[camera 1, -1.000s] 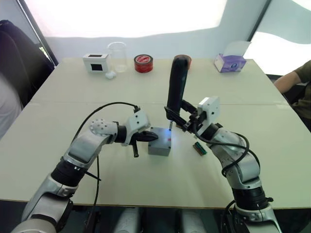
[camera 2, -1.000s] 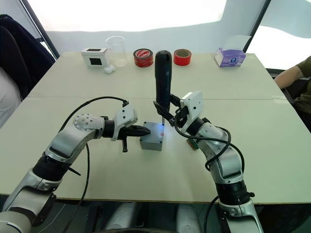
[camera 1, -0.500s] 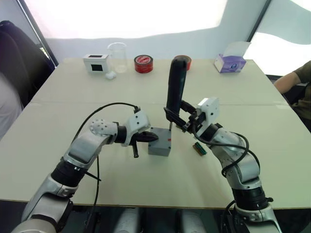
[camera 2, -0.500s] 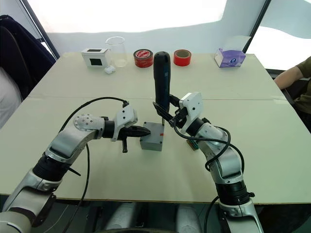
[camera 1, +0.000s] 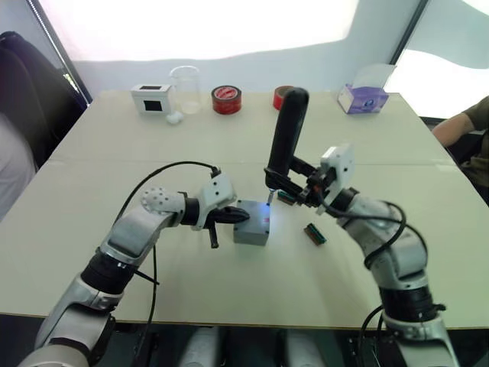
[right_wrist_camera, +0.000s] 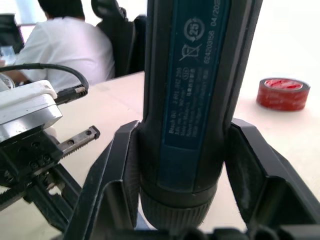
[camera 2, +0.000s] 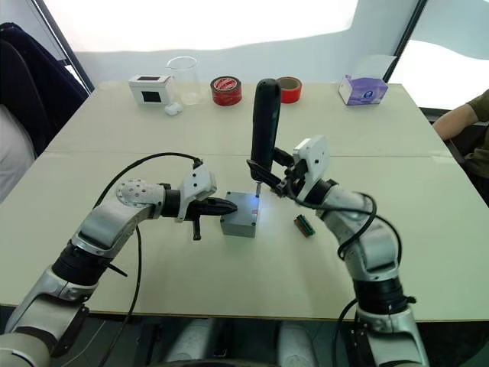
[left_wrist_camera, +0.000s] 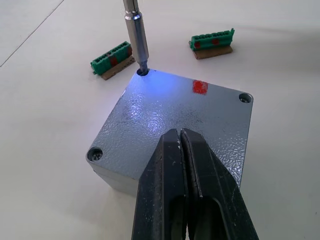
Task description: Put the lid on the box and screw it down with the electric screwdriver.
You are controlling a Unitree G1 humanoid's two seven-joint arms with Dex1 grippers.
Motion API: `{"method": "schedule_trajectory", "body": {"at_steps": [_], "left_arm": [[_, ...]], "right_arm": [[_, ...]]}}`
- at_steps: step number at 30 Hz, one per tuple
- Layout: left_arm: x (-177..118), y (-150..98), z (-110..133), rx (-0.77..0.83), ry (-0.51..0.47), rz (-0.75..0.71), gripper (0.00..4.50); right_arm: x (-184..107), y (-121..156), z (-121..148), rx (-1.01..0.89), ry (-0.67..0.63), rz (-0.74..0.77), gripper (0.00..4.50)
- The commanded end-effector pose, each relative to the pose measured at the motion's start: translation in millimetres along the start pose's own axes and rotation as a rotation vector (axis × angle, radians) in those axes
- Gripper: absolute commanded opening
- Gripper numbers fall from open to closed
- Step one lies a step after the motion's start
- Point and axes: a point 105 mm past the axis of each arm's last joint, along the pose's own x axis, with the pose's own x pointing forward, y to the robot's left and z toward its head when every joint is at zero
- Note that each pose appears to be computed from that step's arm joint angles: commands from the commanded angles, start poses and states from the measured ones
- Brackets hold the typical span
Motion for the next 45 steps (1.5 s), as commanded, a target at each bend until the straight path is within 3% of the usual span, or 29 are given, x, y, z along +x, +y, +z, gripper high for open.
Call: {"method": "schedule_trajectory", "body": {"at_steps": [1, 3, 5, 7, 10, 12, 15, 23, 35, 36, 42, 45], "left_arm": [[-16.9, 14.2, 26.7, -0.116, -0.158, 0.041, 0.0], [-27.2, 19.2, 40.6, -0.146, -0.228, 0.053, 0.0], [-39.9, 21.4, 53.2, -0.145, -0.273, 0.055, 0.0], [-46.8, 19.3, 60.0, -0.122, -0.274, 0.046, 0.0], [-52.7, 4.1, 65.1, -0.045, -0.223, -0.014, 0.0], [-51.7, -7.8, 63.8, 0.004, -0.179, -0.059, 0.0], [-47.8, -32.6, 57.4, 0.073, -0.118, -0.165, 0.0], [-33.0, -45.0, 53.0, 0.149, -0.098, -0.199, 0.0], [-35.8, -43.6, 39.9, 0.114, -0.069, -0.146, 0.0], [-36.6, -42.7, 39.5, 0.111, -0.068, -0.139, 0.0], [-47.4, -31.7, 36.6, 0.077, -0.059, -0.077, 0.0], [-55.4, -23.3, 35.6, 0.028, -0.072, -0.024, 0.0]], "right_arm": [[-7.5, -22.7, 89.5, 0.002, -0.214, -0.048, 1.82], [-9.7, -36.4, 100.3, 0.09, -0.191, -0.097, 1.82], [-16.9, -48.4, 96.1, 0.253, -0.029, -0.094, 1.82], [-29.0, -59.2, 99.8, 0.319, 0.022, -0.124, 1.82], [-61.0, -91.6, 65.0, 0.27, 0.326, -0.328, 1.82], [-89.3, -102.5, 33.0, 0.351, 0.545, -0.424, 1.82], [-120.6, -102.7, 0.0, 0.529, 0.703, -0.469, 1.82], [-143.7, -101.2, -44.2, 0.649, 0.911, -0.527, 1.82], [-138.6, -103.1, -67.9, 0.642, 1.006, -0.507, 1.82], [-139.9, -104.2, -69.6, 0.636, 1.013, -0.513, 2.62], [-142.0, -109.2, -73.1, 0.567, 1.037, -0.523, 4.43], [-132.4, -109.7, -64.8, 0.56, 0.956, -0.482, 4.43]]}}
